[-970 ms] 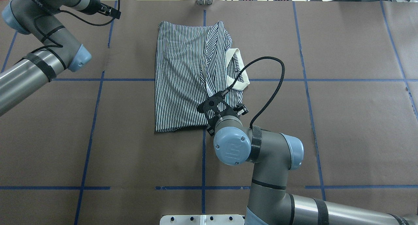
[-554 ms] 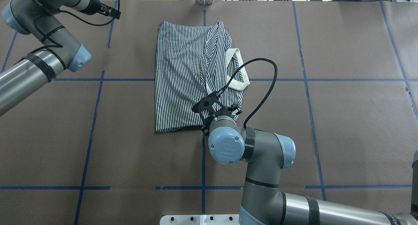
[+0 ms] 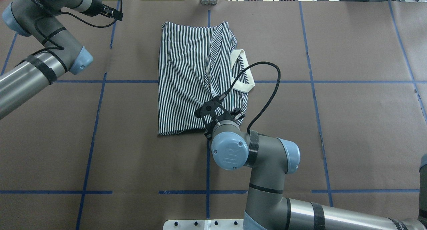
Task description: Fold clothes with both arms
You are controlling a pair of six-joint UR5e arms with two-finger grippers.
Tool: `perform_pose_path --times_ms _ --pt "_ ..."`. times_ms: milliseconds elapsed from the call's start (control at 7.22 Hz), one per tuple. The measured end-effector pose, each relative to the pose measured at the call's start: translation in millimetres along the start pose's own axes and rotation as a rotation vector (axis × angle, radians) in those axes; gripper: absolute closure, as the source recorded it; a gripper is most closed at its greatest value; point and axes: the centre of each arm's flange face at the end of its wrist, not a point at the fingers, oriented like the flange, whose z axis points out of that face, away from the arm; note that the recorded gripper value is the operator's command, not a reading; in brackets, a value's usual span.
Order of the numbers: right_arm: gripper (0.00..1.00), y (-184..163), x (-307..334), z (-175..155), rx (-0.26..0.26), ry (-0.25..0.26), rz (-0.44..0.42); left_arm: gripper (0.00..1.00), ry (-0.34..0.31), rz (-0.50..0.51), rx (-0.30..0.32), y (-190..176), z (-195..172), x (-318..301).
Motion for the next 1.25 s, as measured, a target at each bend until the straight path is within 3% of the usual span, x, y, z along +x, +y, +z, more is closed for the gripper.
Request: perform_pose_path --times_ms 554,970,1247 --pt "0.53 2.8 1.4 -1.0 -0.02 0.017 -0.018 0.0 0.0 0.0 -0.001 3.1 0.4 -1.8" --pt "0.71 1.7 2.8 -2.7 -0.018 0.018 -0.017 0.0 0.002 0.001 0.001 2.9 -0.2 -0.2" --pt "1.0 -0.4 6.1 -7.6 -0.011 0.014 -0.012 0.0 0.005 0.002 0.005 1.6 -2.1 1.6"
